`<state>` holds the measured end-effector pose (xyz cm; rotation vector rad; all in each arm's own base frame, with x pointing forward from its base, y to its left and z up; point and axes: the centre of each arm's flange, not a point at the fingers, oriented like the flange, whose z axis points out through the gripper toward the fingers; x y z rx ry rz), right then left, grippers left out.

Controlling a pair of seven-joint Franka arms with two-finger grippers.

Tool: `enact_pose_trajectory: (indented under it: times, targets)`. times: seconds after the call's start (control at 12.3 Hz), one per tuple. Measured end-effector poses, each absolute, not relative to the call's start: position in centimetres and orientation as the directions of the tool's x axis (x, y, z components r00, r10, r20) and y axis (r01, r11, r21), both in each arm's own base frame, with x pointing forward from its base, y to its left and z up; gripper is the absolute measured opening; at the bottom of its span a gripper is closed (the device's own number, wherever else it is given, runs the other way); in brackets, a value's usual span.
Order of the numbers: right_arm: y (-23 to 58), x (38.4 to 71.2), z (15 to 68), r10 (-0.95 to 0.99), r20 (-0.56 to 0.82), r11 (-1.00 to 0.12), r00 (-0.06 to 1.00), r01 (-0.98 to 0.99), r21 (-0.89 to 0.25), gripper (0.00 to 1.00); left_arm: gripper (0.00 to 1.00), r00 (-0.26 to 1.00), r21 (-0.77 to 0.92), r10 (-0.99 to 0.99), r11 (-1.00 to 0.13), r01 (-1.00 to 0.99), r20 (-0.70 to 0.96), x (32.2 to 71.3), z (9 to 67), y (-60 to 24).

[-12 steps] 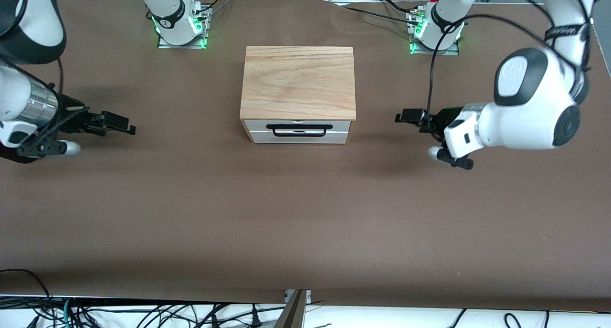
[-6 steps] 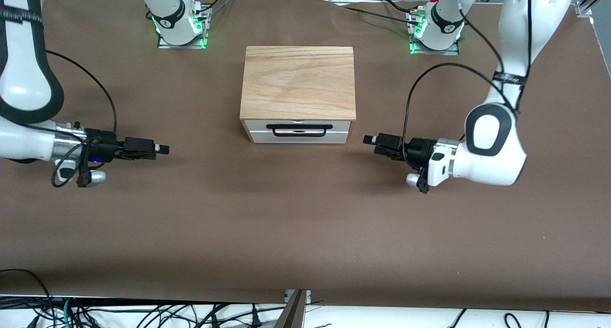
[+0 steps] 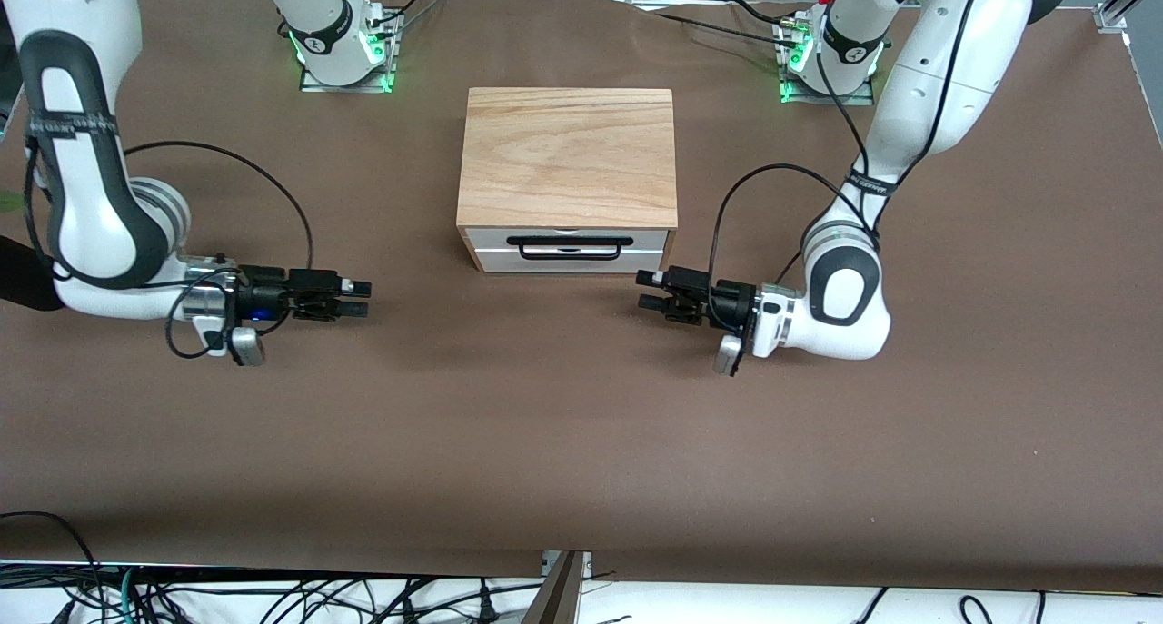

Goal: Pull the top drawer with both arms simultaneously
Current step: 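Bring both grippers onto the black drawer handle ends and close them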

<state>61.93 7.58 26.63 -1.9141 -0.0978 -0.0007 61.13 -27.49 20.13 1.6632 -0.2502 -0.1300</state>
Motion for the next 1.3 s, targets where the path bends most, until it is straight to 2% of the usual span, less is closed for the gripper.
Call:
enact_pose_trajectory:
  times: [0.08, 0.32, 0.57, 0.73, 0.81, 0.89, 0.97, 1.06, 1.14, 1.3]
  targets:
    - [9.1, 61.6, 24.8, 0.057, 0.059, -0.282, 0.997, 0.073, -0.957, 1.00, 0.89, 0.970, 0.994, -0.239, -0.076, -0.075, 0.055, 60.4, 19.6, -28.5]
    - [14.9, 60.9, 21.7, 0.021, 0.071, -0.147, 0.997, 0.073, -0.987, 1.00, 0.87, 0.966, 0.997, -0.257, -0.065, -0.042, 0.024, 58.5, 18.5, -30.7]
    - [19.2, 60.1, 20.7, 0.014, 0.074, -0.089, 0.997, 0.075, -0.993, 1.00, 0.79, 0.962, 0.996, -0.269, -0.058, -0.068, 0.050, 56.9, 16.8, -30.5]
    - [21.0, 59.5, 19.0, -0.012, 0.083, -0.052, 0.996, 0.083, -0.995, 1.00, 0.78, 0.959, 0.996, -0.277, -0.053, -0.074, 0.057, 56.0, 16.2, -30.7]
    - [22.3, 59.0, 18.0, -0.020, 0.077, -0.035, 0.997, 0.076, -0.996, 1.00, 0.66, 0.959, 0.996, -0.278, -0.051, -0.076, 0.059, 55.9, 16.1, -30.7]
    - [23.6, 58.4, 17.1, -0.019, 0.068, -0.025, 0.998, 0.067, -0.997, 1.00, 0.59, 0.958, 0.996, -0.278, -0.049, -0.078, 0.062, 55.9, 16.1, -30.7]
    - [24.6, 57.9, 16.4, -0.015, 0.060, -0.018, 0.998, 0.060, -0.998, 1.00, 0.56, 0.958, 0.996, -0.280, -0.046, -0.077, 0.061, 55.8, 16.2, -30.8]
    - [25.2, 57.6, 16.1, -0.010, 0.054, -0.016, 0.998, 0.054, -0.998, 1.00, 0.46, 0.957, 0.996, -0.282, -0.044, -0.076, 0.060, 55.7, 16.1, -30.9]
    - [25.5, 57.4, 16.0, -0.004, 0.053, -0.015, 0.999, 0.052, -0.999, 1.00, 0.46, 0.957, 0.996, -0.284, -0.042, -0.074, 0.059, 55.5, 16.1, -31.1]
    - [26.1, 57.1, 16.0, 0.006, 0.048, -0.013, 0.999, 0.048, -0.999, 0.99, 0.24, 0.957, 0.997, -0.285, -0.041, -0.072, 0.057, 55.4, 16.1, -31.1]
